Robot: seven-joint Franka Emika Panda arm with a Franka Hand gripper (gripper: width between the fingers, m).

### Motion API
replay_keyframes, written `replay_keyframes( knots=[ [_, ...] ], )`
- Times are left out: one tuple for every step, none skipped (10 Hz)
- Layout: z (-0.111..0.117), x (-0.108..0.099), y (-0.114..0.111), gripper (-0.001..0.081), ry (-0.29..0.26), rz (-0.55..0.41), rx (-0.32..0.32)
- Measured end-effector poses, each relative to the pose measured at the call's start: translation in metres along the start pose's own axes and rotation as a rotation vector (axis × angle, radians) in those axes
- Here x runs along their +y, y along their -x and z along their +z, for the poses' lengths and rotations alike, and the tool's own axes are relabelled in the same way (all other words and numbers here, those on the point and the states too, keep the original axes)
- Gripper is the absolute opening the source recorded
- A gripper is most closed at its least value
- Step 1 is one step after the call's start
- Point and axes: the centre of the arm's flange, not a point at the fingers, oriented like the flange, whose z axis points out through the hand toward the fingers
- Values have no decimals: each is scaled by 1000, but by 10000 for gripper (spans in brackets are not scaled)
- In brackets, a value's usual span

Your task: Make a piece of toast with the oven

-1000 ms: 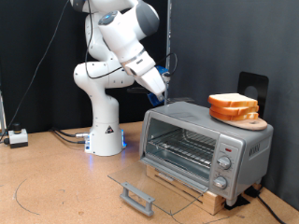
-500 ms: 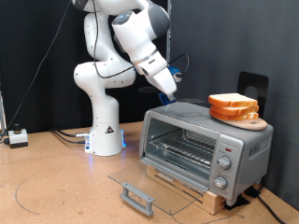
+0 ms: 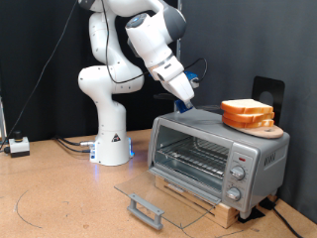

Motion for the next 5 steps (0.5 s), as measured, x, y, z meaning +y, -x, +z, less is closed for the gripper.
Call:
replay_keyframes(
  knots=[
    [-1, 0, -1, 460, -1, 0, 4],
    [-2, -1, -2, 460, -1, -2, 7],
    [-3, -1, -3, 460, 0, -2, 13],
    [-4, 0, -4, 460, 7, -1, 19],
    [-4, 1, -5, 460, 17, 1, 26]
  ],
)
